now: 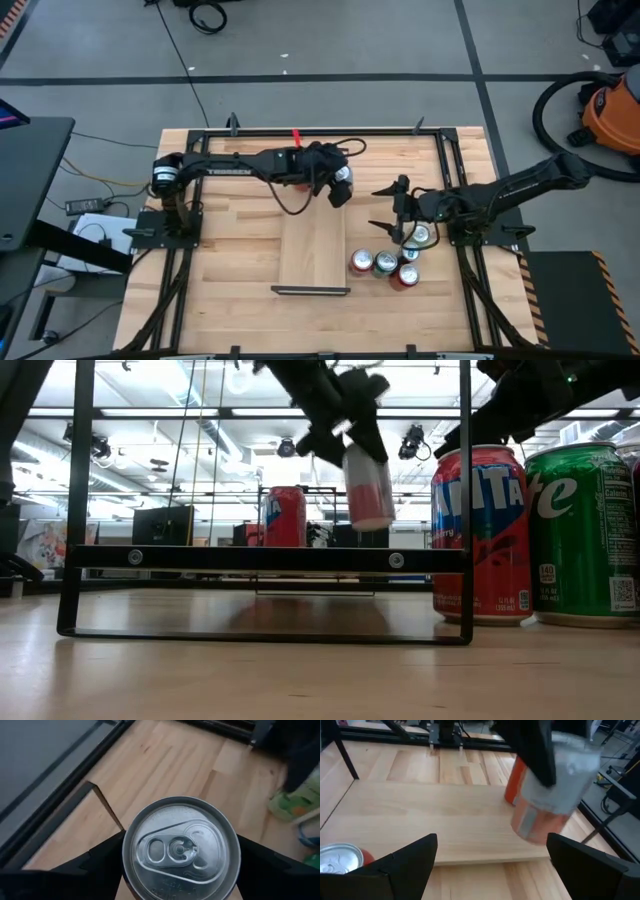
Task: Place canned beverage on shelf
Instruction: Put the pink white soda can on the shelf, then put the light green soda can on the shelf
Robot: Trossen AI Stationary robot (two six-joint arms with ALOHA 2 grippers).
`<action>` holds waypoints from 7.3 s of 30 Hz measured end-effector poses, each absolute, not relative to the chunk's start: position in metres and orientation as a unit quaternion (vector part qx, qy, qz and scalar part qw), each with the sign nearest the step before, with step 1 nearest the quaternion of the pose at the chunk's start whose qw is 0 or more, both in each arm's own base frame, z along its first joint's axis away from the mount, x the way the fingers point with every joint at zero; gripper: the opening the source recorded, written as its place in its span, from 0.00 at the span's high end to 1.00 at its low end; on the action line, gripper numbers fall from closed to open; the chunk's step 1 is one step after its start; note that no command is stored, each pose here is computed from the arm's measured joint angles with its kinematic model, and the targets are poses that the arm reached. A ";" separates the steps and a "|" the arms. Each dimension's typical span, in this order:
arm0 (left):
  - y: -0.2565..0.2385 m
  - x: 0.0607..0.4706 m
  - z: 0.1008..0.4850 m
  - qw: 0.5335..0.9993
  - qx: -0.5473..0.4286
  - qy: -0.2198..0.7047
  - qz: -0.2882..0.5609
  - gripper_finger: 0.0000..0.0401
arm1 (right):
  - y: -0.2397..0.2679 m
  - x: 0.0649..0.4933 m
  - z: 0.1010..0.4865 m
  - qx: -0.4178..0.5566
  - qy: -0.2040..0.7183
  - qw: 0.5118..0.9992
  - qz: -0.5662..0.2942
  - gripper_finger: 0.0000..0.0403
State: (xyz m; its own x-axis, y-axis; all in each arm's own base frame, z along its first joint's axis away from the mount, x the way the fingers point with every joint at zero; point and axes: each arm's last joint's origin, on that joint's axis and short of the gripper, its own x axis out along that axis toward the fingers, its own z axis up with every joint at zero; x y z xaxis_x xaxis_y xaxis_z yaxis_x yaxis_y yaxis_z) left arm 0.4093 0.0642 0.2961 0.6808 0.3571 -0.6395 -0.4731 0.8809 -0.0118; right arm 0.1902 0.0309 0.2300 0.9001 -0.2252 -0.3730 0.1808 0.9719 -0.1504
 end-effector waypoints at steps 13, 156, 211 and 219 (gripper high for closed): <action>0.085 0.418 0.267 0.896 -0.082 0.363 0.243 0.23 | 0.033 0.188 0.230 -0.048 0.200 0.974 -0.098 0.04; 0.051 0.438 0.268 0.894 0.157 0.402 0.123 0.01 | 0.033 0.184 0.234 -0.038 0.193 0.976 -0.095 0.04; -0.034 0.429 0.308 0.895 0.072 0.435 0.067 0.01 | 0.045 0.196 0.232 -0.007 0.275 0.955 -0.110 0.04; -0.031 0.429 0.308 0.888 0.110 0.440 0.070 0.01 | 0.052 0.197 0.254 0.009 0.373 0.917 -0.141 0.04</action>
